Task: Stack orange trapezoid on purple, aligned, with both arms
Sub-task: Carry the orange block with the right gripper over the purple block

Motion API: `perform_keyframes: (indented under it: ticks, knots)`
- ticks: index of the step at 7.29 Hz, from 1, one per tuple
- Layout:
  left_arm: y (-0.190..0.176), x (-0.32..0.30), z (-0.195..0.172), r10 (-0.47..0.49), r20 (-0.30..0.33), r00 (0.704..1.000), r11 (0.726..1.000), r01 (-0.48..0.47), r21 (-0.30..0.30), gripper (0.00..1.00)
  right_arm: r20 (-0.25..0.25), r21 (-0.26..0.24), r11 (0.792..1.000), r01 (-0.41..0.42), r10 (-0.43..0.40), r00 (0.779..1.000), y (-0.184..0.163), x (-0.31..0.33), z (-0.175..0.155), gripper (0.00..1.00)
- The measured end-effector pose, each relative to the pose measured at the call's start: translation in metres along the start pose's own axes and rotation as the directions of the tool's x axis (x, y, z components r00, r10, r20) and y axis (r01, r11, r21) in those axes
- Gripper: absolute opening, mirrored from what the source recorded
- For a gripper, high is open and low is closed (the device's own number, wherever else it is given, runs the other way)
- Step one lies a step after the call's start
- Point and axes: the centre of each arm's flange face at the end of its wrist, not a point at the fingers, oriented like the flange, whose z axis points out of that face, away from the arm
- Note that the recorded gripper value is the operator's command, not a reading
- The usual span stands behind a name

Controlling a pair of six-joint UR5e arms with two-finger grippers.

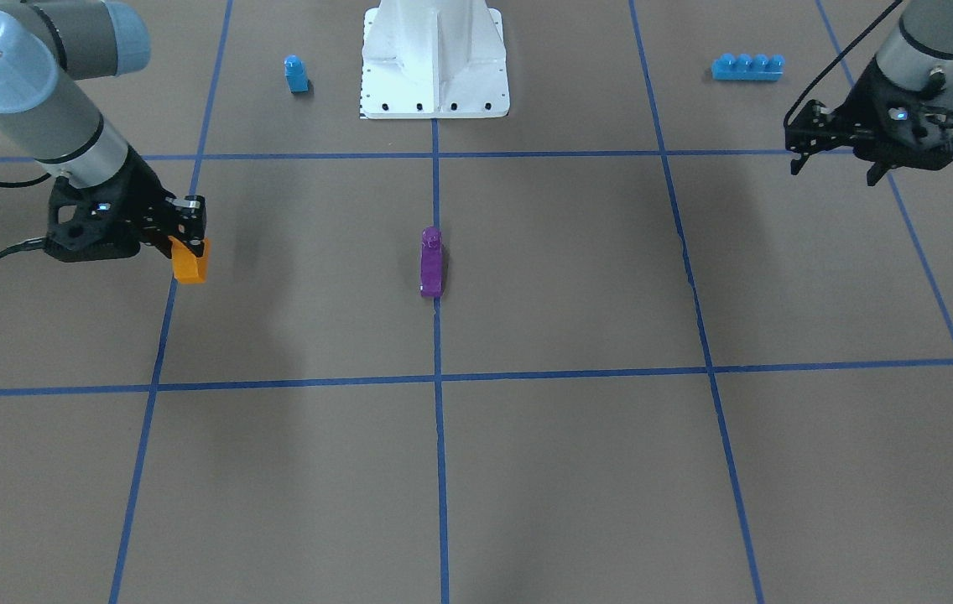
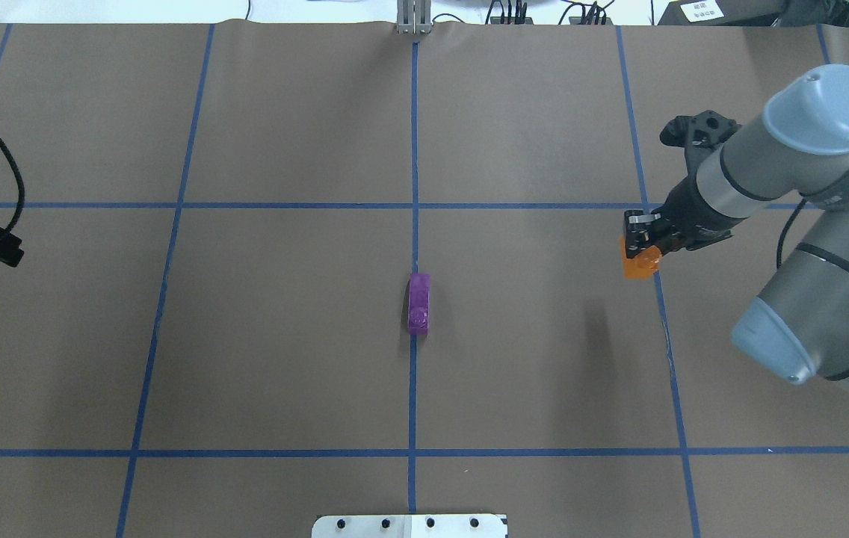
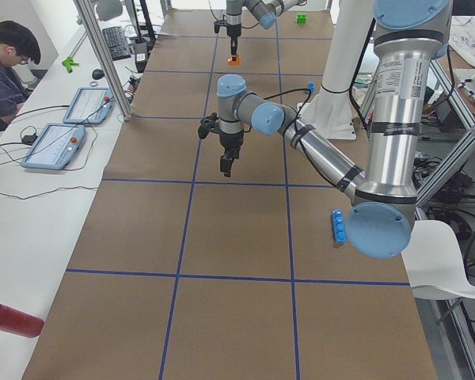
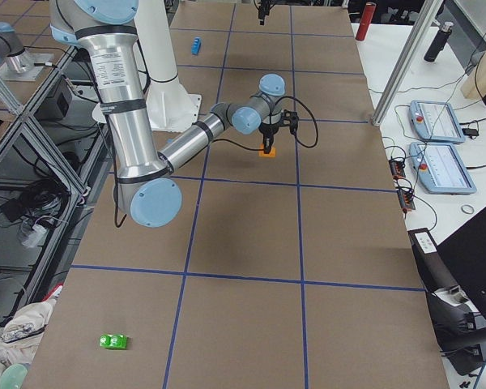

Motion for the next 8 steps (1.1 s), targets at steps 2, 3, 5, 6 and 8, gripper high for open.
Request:
perform_keyframes:
  ticks: [2, 3, 5, 6, 8]
  knots:
    - [0.021, -0.052, -0.014, -0.080, -0.074, 0.994, 0.997, 0.078, -0.020, 1.00, 0.013, 0.005, 0.999, -0.048, 0.048, 0.999, 0.024, -0.102, 0.012, 0.00]
    - [0.025, -0.059, -0.016, -0.099, -0.088, 0.991, 0.995, 0.097, -0.021, 1.00, 0.011, 0.013, 0.998, -0.068, 0.068, 0.998, 0.034, -0.150, 0.025, 0.00]
    - [0.025, -0.062, -0.017, -0.125, -0.092, 0.988, 0.992, 0.123, -0.022, 1.00, 0.003, 0.026, 0.993, -0.114, 0.114, 0.993, 0.046, -0.221, 0.048, 0.00]
    - [0.024, -0.061, -0.017, -0.138, -0.094, 0.986, 0.990, 0.136, -0.023, 1.00, -0.004, 0.034, 0.992, -0.122, 0.122, 0.992, 0.052, -0.237, 0.056, 0.00]
    - [0.024, -0.060, -0.018, -0.147, -0.095, 0.985, 0.989, 0.145, -0.023, 1.00, -0.012, 0.042, 0.992, -0.122, 0.123, 0.992, 0.057, -0.248, 0.064, 0.00]
